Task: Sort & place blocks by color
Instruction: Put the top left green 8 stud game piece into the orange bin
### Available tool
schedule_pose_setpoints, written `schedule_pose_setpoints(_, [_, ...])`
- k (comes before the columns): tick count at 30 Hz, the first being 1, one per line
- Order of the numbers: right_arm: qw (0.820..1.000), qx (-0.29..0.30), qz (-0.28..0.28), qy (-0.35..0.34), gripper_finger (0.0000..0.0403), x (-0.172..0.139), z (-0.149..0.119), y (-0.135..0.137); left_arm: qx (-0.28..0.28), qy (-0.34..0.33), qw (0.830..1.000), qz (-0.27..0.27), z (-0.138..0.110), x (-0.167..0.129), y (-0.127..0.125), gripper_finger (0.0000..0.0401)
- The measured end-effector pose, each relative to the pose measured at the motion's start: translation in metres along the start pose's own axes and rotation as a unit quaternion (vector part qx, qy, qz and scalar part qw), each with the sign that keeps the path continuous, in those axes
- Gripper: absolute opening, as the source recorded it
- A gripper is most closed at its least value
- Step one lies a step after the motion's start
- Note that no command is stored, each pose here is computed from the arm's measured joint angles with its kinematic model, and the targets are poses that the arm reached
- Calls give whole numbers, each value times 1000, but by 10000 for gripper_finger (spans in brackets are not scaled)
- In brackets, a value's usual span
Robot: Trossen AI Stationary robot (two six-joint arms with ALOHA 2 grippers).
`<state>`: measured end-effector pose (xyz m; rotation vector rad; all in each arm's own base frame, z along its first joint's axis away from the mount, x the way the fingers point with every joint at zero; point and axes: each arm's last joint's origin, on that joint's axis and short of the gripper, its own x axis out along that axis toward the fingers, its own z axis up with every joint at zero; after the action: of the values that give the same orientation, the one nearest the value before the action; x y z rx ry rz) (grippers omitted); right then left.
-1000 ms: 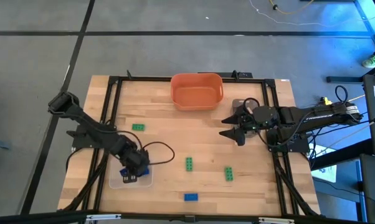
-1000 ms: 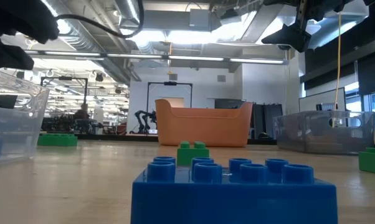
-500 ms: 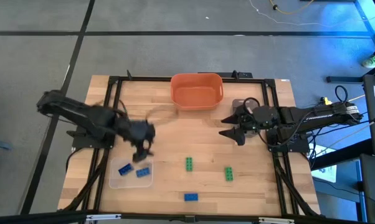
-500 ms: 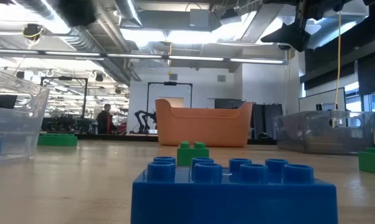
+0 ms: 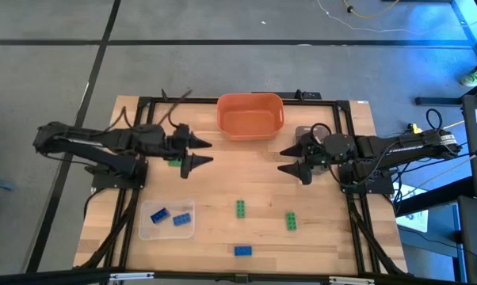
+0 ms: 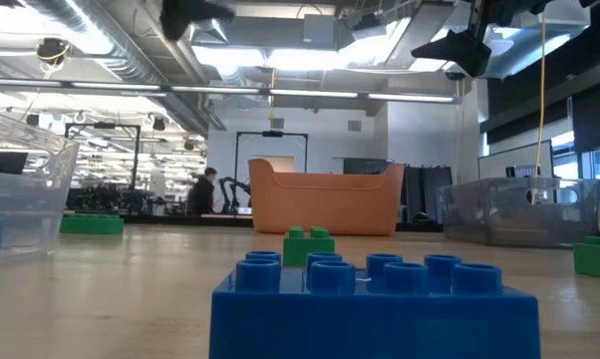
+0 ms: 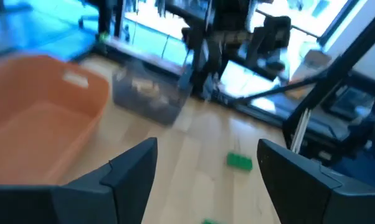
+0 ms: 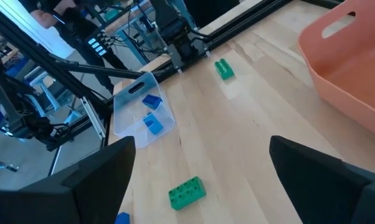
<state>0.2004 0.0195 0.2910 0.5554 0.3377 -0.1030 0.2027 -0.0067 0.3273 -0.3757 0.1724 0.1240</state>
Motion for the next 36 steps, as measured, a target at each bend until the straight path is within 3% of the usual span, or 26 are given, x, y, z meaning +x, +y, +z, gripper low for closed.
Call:
schedule_pose_setpoints(3, [1000,0,5,-1,371,0,0,1,-8,9,1000,-5,-16,4,3,266])
schedule_pose_setpoints(10, [1000,4,6,-3,371,0,1,1,-2,23,1000,-11,-20,4,3,266])
schedule_pose_setpoints(14, [1000,13,6,-3,371,0,1,1,32,142,988,43,-28,-3,14,266])
schedule_pose_setpoints(17, [1000,13,6,-2,371,0,1,1,86,253,961,72,-39,-6,26,266])
schedule_pose_setpoints(20, [1000,14,7,-2,371,0,1,1,148,366,914,94,-57,-11,40,266])
schedule_pose_setpoints(25, [1000,14,6,-2,371,0,1,1,225,497,833,90,-78,-6,61,266])
schedule_pose_setpoints(29, [1000,14,6,-1,371,0,0,1,256,546,794,75,-95,2,79,266])
schedule_pose_setpoints(36, [1000,14,4,1,371,0,0,0,257,596,758,58,-117,16,101,266])
